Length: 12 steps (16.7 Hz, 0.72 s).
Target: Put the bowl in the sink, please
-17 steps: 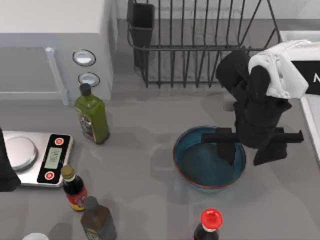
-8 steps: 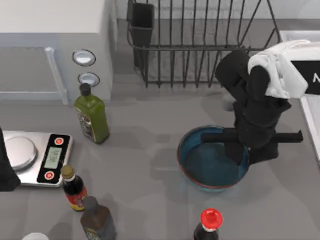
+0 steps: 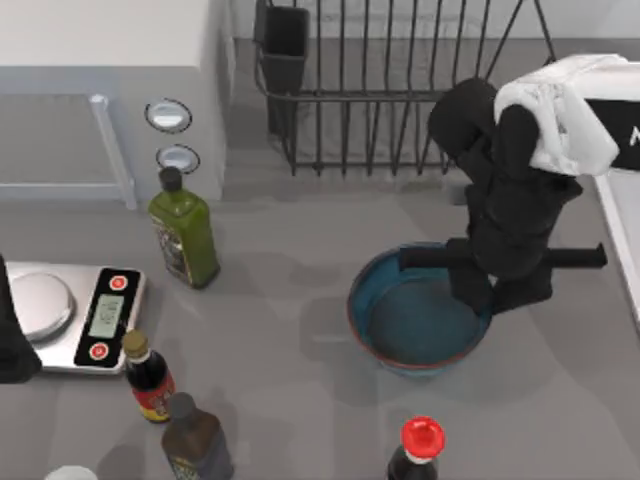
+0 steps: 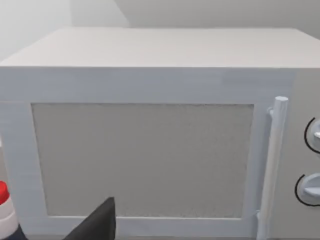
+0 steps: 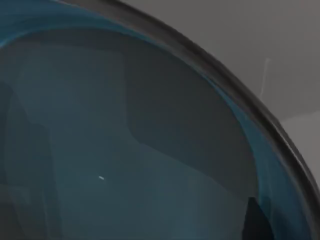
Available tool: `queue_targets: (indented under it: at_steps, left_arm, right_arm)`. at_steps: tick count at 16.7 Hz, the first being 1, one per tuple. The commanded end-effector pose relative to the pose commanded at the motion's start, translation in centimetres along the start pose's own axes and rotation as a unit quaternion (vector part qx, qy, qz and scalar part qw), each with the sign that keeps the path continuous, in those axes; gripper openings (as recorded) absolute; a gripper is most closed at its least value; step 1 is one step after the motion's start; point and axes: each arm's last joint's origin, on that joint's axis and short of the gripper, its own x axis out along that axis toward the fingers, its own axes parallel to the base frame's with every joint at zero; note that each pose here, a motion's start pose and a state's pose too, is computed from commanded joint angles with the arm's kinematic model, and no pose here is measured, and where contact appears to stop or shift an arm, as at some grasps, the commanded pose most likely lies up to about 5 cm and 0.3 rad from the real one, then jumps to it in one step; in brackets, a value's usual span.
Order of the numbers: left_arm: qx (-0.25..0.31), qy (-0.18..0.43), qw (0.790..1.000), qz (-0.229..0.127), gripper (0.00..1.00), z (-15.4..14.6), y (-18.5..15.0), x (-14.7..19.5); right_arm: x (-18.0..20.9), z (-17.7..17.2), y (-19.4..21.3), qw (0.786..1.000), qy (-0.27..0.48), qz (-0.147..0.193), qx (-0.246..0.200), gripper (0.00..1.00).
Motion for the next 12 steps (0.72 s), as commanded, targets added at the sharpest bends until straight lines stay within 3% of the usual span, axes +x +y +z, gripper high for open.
queue_targets:
  at_steps: [8,12]
  left_arm:
    - [0.0,0.0,1.0,0.0,1.0,0.0,0.0,0.0]
    - [0.0,0.0,1.0,0.0,1.0,0.0,0.0,0.0]
  right_arm:
    - [-10.9,-0.1,-0.1,1.0,0.013,-0.007,0.0,0.0]
    - [-13.0,-0.5,-0.4,1.0,0.004,-0.001,-0.001,0.0]
